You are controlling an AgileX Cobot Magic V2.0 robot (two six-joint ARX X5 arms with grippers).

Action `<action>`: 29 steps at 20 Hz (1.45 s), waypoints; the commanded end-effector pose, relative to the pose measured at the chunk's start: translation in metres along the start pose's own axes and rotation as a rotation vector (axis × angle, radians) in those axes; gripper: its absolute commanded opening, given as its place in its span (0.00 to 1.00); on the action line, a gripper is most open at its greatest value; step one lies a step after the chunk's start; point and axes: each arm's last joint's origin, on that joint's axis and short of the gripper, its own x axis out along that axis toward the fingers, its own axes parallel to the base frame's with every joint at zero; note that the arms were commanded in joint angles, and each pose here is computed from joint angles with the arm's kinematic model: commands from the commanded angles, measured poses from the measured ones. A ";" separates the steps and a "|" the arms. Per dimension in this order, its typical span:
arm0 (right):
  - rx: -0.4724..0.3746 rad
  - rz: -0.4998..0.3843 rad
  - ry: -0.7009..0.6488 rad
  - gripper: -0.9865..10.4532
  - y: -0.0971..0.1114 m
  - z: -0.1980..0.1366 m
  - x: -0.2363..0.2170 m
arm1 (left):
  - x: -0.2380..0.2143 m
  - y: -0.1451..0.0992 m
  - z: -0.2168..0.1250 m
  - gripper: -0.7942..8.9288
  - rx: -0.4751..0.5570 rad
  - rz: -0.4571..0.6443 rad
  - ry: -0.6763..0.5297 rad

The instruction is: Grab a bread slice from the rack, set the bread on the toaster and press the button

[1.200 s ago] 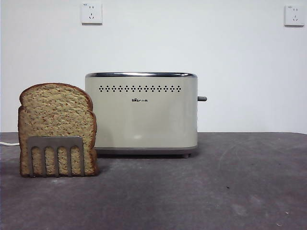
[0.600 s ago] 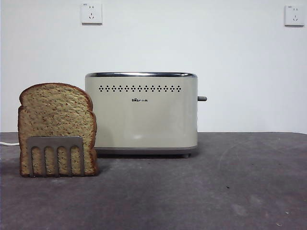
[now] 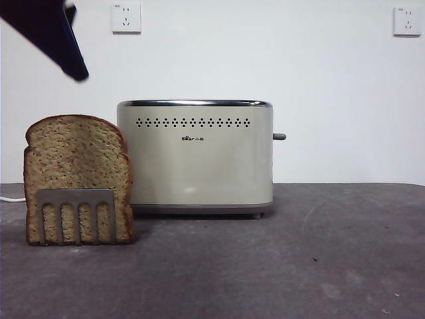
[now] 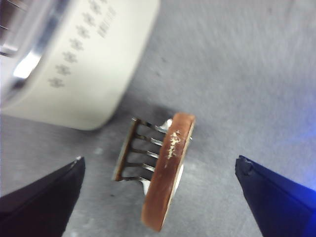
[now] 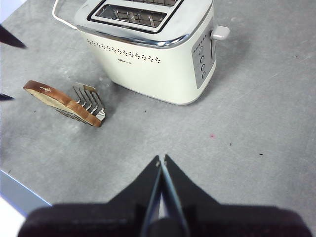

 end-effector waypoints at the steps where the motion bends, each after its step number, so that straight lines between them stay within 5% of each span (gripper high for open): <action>1: -0.009 0.004 0.002 0.08 0.000 0.001 0.001 | 0.017 0.002 0.001 0.63 0.024 -0.040 0.035; 8: -0.001 0.006 0.017 0.08 -0.003 0.002 0.005 | 0.061 0.009 -0.002 0.62 0.020 -0.124 0.150; 13: -0.001 0.005 0.016 0.08 -0.003 0.002 0.005 | 0.070 0.009 -0.004 0.15 0.015 -0.147 0.176; 15: -0.002 0.006 0.016 0.08 -0.003 0.002 0.005 | 0.070 0.009 -0.004 0.07 0.013 -0.150 0.179; 29: -0.005 0.006 0.016 0.08 -0.003 0.002 0.005 | 0.040 0.013 0.007 0.07 0.019 -0.128 0.155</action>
